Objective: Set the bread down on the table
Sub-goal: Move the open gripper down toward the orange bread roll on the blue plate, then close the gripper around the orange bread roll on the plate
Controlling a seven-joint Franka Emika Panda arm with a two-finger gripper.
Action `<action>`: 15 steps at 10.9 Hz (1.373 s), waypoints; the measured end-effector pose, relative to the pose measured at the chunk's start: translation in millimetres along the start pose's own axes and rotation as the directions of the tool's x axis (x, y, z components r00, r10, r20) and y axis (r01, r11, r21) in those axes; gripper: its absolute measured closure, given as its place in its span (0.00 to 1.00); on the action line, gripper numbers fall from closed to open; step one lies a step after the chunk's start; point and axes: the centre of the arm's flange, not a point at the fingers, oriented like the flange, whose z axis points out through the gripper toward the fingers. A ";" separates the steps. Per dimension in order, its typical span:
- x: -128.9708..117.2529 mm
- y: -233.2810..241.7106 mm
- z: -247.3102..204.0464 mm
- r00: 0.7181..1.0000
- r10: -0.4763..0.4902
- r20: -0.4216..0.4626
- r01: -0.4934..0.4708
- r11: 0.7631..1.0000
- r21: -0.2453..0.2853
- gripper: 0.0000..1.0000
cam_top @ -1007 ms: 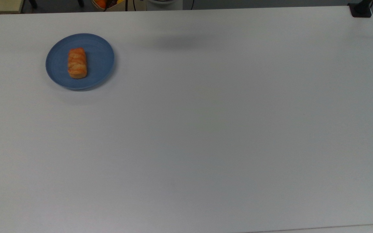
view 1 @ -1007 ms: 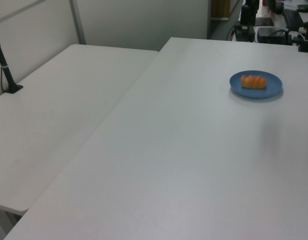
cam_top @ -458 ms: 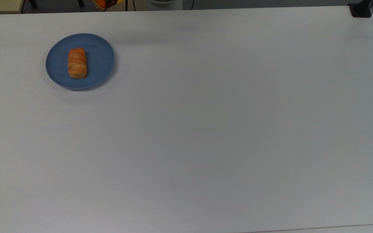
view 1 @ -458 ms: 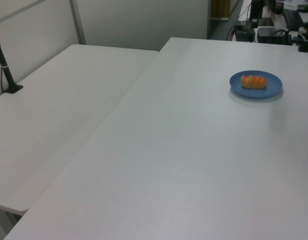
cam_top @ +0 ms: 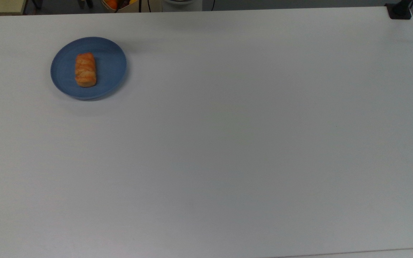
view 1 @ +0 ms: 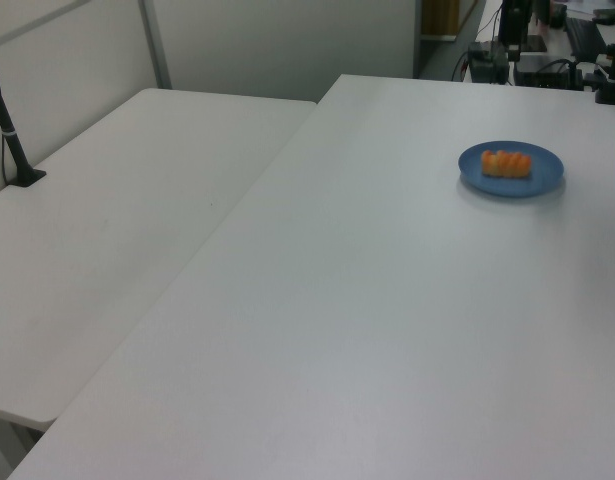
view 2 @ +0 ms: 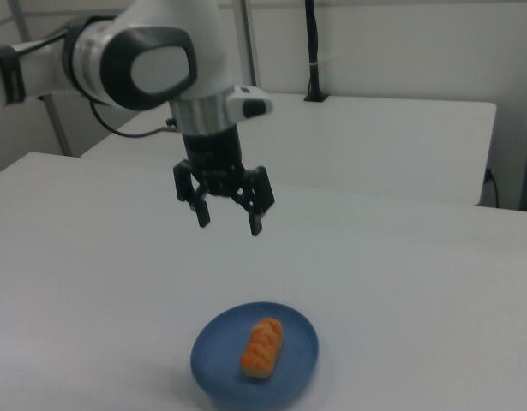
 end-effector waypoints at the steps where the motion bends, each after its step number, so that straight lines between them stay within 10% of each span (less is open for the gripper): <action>1: 3.0 2.7 14.6 1.000 0.003 0.013 -0.003 1.000 0.002 0.00; 15: -3.5 9.4 223.4 0.993 -0.120 0.016 0.120 0.993 -0.002 0.00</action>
